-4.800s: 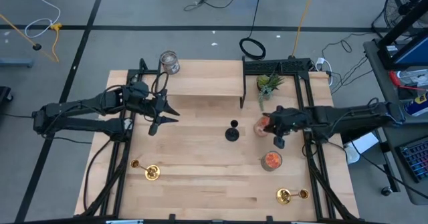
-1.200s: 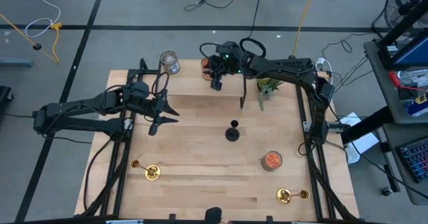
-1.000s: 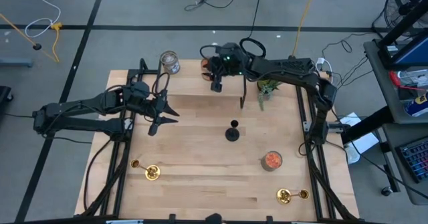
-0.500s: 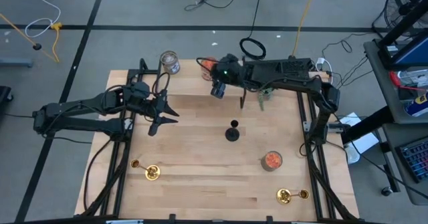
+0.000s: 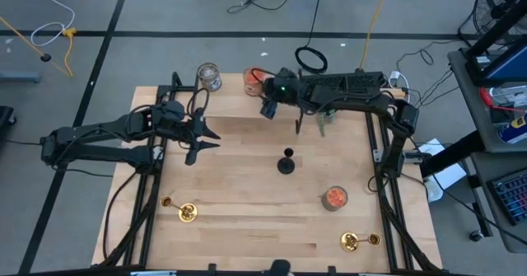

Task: Pick & Place candle stick holders
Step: Put the top orange scented candle on the shelf, then put the orange scented candle on the shelf

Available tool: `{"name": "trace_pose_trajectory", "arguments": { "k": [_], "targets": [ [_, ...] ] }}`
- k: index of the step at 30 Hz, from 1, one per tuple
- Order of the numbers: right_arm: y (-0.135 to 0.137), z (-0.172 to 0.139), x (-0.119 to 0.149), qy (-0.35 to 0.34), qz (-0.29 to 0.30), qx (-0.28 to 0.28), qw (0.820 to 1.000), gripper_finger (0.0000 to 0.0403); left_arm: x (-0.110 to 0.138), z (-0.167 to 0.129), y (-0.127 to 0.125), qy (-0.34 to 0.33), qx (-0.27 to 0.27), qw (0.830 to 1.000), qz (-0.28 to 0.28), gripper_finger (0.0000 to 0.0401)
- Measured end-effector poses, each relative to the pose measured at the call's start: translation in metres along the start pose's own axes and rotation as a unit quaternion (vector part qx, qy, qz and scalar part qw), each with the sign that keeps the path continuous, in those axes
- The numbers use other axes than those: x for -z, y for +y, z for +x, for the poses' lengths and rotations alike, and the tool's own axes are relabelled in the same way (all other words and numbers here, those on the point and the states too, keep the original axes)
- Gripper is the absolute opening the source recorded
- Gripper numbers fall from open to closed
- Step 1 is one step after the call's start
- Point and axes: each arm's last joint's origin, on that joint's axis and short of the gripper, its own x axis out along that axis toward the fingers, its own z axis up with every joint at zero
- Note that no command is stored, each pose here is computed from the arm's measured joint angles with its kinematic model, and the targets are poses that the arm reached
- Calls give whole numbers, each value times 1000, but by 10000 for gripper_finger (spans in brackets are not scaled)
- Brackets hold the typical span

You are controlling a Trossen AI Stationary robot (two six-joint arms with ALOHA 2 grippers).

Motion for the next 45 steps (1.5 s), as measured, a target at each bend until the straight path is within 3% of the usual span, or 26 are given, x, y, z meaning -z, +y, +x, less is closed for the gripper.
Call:
{"name": "trace_pose_trajectory", "arguments": {
  "k": [5,12,37,40,45],
  "targets": [
    [-7,4,0,-33,5,-58,998,216,0,0,0,2,0,1000,4,118],
    [-11,3,-1,-21,-7,6,1000,215,2,0,0,10,2,1000,1,118],
    [-25,3,-8,-71,34,28,996,215,4,0,-1,20,4,1000,-4,118],
    [-18,-4,-9,-49,7,18,999,215,4,0,-1,20,4,1000,-5,118],
    [6,-42,-21,-10,-23,-24,999,215,4,0,-1,20,4,1000,-5,118]
  ]
}}
